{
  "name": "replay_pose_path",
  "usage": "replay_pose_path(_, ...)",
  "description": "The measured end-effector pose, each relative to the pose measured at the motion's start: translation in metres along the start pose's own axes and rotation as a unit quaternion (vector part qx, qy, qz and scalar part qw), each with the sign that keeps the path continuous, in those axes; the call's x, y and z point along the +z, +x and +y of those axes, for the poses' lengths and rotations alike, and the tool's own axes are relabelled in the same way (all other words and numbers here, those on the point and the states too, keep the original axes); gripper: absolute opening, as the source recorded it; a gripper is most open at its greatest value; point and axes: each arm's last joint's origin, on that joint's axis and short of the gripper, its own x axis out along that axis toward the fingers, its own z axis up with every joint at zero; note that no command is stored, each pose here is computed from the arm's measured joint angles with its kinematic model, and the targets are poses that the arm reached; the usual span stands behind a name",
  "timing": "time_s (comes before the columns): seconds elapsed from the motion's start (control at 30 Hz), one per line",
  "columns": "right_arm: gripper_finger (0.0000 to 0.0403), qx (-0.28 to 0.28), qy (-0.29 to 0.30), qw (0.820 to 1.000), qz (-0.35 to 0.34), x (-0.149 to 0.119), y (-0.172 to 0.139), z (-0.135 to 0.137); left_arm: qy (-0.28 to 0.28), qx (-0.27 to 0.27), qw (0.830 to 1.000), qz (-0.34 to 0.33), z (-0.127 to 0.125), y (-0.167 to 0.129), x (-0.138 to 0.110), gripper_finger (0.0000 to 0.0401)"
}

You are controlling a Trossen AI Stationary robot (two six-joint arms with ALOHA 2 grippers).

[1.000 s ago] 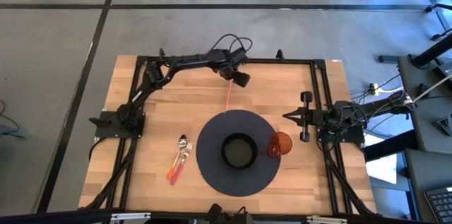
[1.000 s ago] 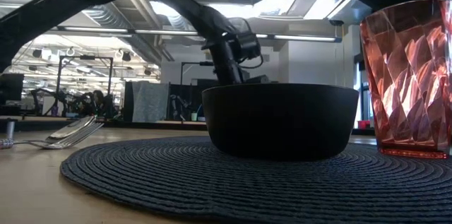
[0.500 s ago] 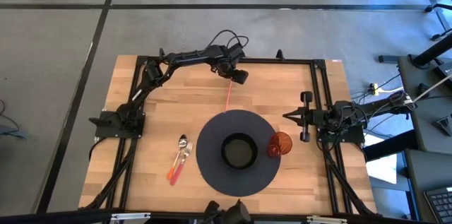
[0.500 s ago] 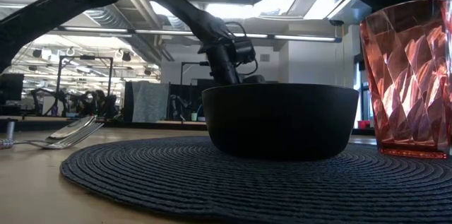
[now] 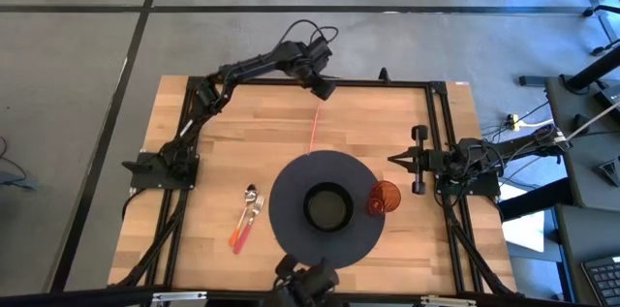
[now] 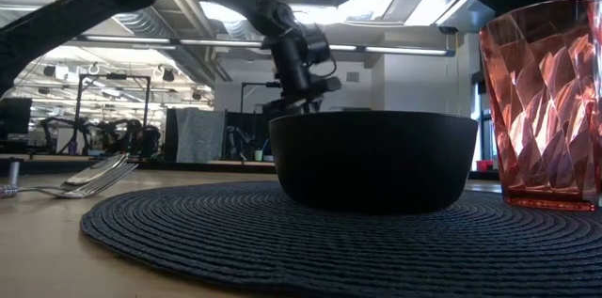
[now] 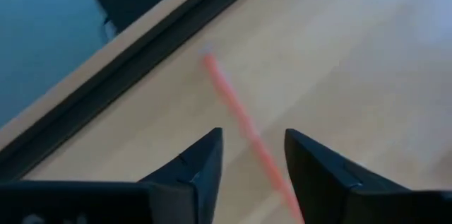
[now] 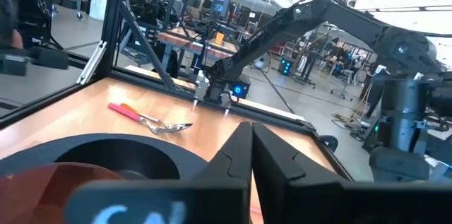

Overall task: Pick & Place Utensil
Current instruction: Put the red straw into the orange cup on the mat

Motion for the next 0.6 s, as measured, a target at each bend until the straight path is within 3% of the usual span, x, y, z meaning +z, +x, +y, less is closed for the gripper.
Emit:
replay_pose_path(0.27,0.0015,0.001,0.023,1.000,0.003,-0.001,0.000,0.000,0.032,0.010,0.999,0.006,0.008,0.013,-0.004,0.0145)
replay_pose_path(0.43,0.0019,0.003,0.027,1.000,0.008,-0.002,0.000,0.001,0.155,0.025,0.987,0.022,-0.008,0.020,-0.016,0.0144)
replay_pose_path(0.53,0.0020,0.003,0.030,0.999,0.011,-0.002,0.000,0.001,0.198,0.044,0.979,0.022,-0.016,0.021,-0.020,0.0144)
replay_pose_path(0.6,0.0020,0.003,0.030,0.999,0.011,-0.002,0.000,0.001,0.260,0.041,0.964,0.024,-0.023,0.022,-0.022,0.0143)
